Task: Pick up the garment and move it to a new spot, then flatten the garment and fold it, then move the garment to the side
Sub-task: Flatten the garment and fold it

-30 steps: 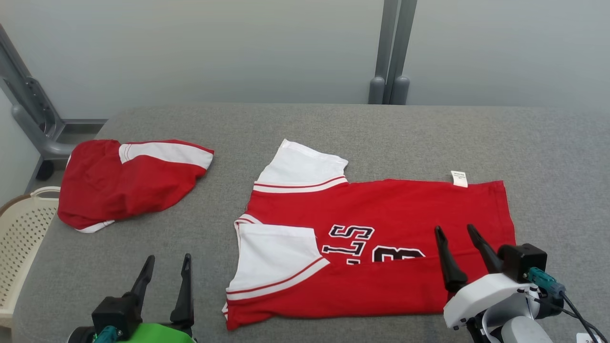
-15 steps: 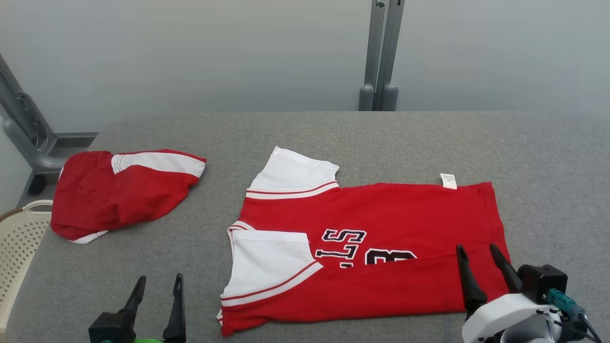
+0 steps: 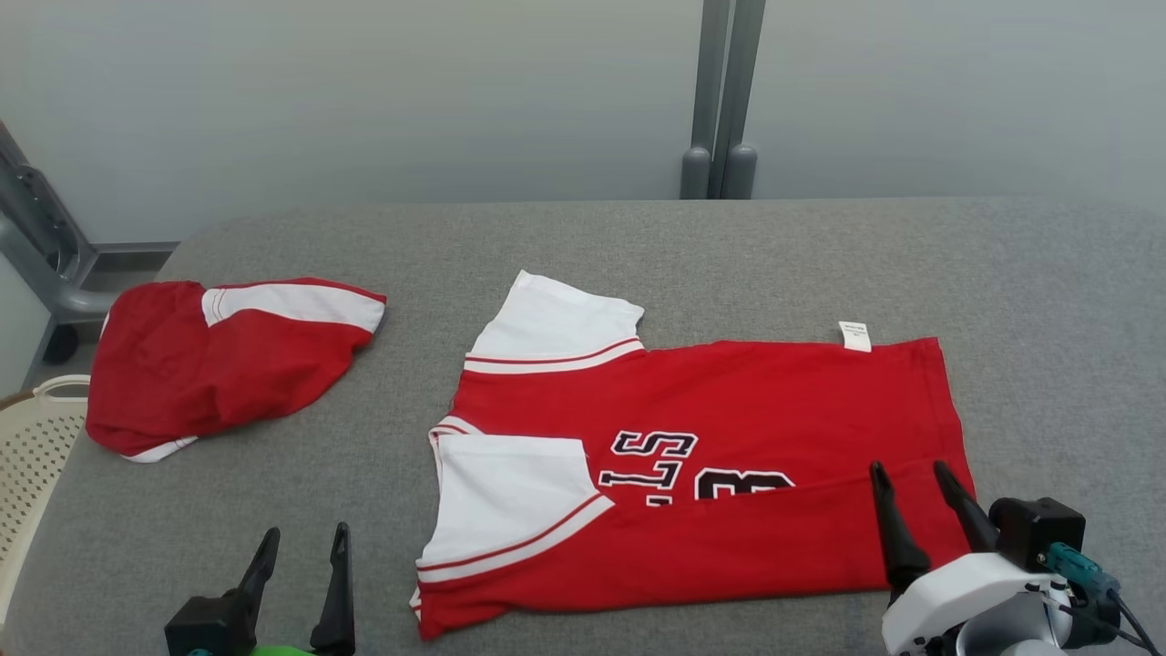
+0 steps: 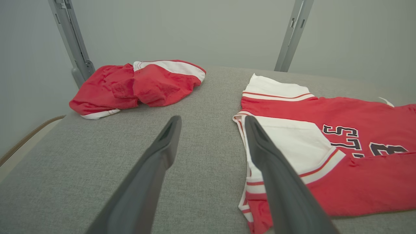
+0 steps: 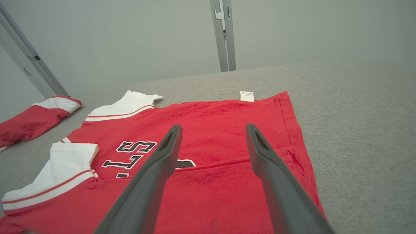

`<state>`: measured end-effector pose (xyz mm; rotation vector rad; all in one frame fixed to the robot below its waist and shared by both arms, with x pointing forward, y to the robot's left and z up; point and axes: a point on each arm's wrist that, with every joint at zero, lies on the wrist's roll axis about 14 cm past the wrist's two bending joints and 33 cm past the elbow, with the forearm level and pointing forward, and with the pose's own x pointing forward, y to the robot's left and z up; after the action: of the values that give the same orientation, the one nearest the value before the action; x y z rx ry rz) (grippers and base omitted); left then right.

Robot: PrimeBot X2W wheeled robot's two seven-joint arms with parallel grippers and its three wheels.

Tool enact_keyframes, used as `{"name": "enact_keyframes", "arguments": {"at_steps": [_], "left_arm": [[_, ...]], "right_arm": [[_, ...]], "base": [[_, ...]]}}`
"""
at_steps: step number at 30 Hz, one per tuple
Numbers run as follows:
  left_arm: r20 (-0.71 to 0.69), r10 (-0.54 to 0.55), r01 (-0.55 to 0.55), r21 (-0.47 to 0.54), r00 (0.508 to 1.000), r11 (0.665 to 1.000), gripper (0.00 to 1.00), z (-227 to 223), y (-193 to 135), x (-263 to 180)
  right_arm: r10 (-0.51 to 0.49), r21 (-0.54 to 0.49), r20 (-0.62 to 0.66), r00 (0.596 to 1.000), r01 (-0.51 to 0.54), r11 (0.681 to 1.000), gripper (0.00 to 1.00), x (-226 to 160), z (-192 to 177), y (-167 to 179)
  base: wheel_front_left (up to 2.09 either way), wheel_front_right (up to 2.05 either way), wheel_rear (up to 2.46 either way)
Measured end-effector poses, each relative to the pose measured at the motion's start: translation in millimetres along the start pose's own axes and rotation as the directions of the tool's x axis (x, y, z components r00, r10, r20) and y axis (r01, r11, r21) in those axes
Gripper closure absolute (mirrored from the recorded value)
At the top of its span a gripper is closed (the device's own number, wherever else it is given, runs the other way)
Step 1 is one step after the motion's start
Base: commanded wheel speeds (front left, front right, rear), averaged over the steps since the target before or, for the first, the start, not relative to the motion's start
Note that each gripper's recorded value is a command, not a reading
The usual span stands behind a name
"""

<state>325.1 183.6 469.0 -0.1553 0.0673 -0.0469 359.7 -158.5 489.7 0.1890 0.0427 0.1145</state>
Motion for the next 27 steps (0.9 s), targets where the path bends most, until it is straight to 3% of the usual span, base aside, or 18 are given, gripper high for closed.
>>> {"name": "enact_keyframes", "arguments": {"at_steps": [6, 11, 20, 27], "left_arm": [[-0.035, -0.004, 0.004, -0.005, 0.999, 1.000, 0.00, -3, -1, 9], [-0.100, -0.079, 0.084, 0.047, 0.992, 0.995, 0.00, -5, -11, 35], [-0.209, -0.214, 0.239, 0.107, 0.954, 0.965, 0.00, 12, -43, 121], [-0.335, -0.224, 0.293, 0.171, 0.915, 0.941, 0.00, 4, -51, 189]], "right_arm": [[0.029, -0.042, -0.010, 1.000, -0.029, 0.999, 0.00, 11, 5, 8], [0.066, -0.121, -0.062, 0.996, -0.073, 0.990, 0.00, 33, 15, 12], [0.073, -0.255, -0.285, 0.956, -0.150, 0.955, 0.00, 95, 32, -7], [-0.011, -0.303, -0.424, 0.906, -0.130, 0.944, 0.00, 130, 24, -44]], "base": [[0.00, 0.00, 0.00], [0.00, 0.00, 0.00], [0.00, 0.00, 0.00], [0.00, 0.00, 0.00]]}}
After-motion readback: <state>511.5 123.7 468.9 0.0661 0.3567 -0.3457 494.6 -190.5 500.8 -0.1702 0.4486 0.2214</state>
